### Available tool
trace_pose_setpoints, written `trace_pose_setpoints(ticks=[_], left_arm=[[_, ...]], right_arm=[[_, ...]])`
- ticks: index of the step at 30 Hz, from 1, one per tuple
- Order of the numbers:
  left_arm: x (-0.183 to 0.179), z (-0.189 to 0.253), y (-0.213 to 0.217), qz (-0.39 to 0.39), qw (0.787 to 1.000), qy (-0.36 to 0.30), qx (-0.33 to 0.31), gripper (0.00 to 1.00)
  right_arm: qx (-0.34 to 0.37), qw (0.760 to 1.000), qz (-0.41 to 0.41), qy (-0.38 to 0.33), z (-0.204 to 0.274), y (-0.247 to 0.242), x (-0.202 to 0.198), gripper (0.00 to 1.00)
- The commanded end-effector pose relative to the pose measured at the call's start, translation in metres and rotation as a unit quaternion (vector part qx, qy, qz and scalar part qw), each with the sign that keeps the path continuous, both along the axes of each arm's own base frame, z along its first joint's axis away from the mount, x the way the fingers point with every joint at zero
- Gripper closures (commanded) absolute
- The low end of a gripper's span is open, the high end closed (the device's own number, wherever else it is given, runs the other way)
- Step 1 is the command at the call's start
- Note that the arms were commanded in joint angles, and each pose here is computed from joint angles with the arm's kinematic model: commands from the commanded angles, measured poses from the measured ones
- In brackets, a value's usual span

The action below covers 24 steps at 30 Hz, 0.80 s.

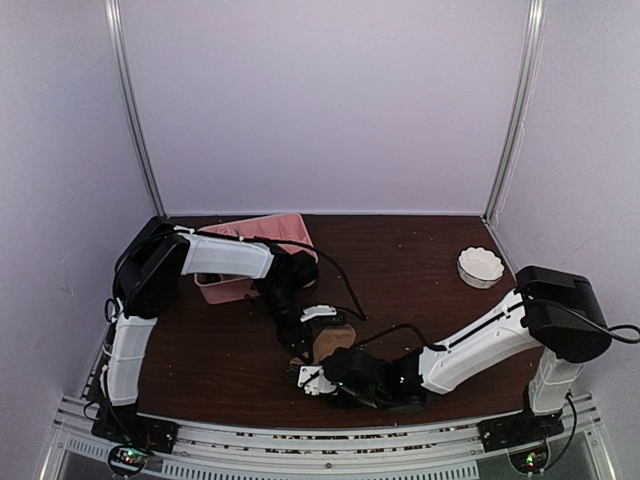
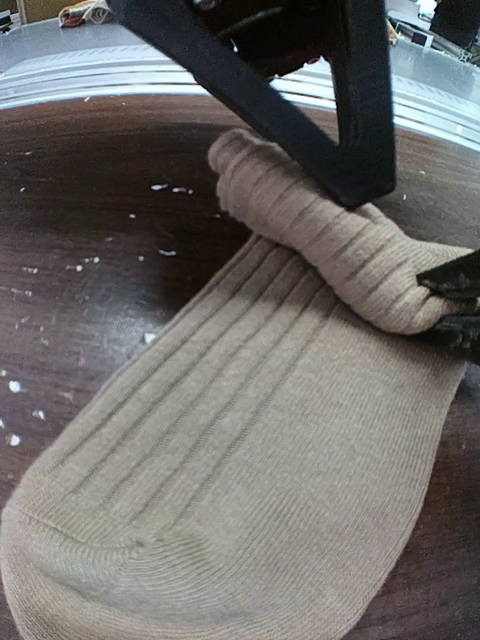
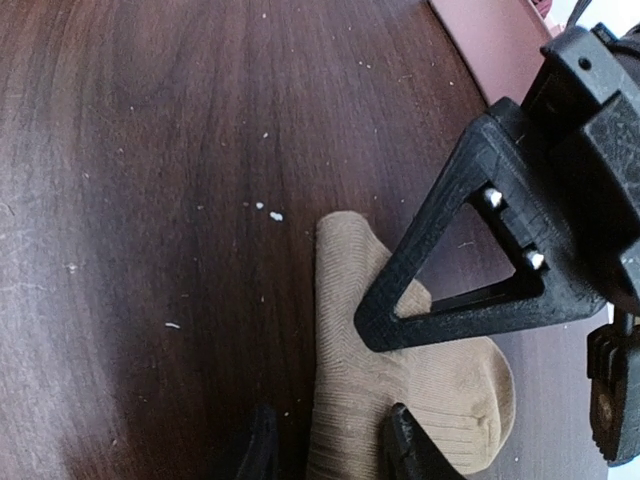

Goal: Roll the socks
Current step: Roll the sock at the center of the board.

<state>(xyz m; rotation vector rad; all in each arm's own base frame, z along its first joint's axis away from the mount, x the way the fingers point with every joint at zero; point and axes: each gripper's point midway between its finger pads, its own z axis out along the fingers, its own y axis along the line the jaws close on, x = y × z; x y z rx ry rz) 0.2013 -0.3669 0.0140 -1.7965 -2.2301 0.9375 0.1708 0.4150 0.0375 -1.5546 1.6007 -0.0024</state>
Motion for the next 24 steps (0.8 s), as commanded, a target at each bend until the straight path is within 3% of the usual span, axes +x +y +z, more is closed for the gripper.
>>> trace_pose_setpoints(ticks=[1,9,15,24], left_arm=[[0.004,-0.04,0.025,-0.012,0.997,-0.022,0.076,1.0],[-0.002,-0.034,0.026,-0.027,0.997,-0.011,0.067,1.0],[-0.002,-0.037,0.029,-0.046,0.996,0.0,0.08,0.97],[0.013,0.005,0.022,-0.047,0.998,-0.05,-0.013,0.62]], right_arm=[[-0.015,1.0,-0.01,0.025,-0.015,-0.008,0.002,0.66],[-0.015,0.995,-0.055,0.082,-0.045,-0.033,0.008,0.73],[-0.022,0.99,-0.063,0.121,-0.062,-0.038,0.004,0.73],[-0.004,0.956,-0.116,0.271,-0.098,-0.06,-0.008,0.94]])
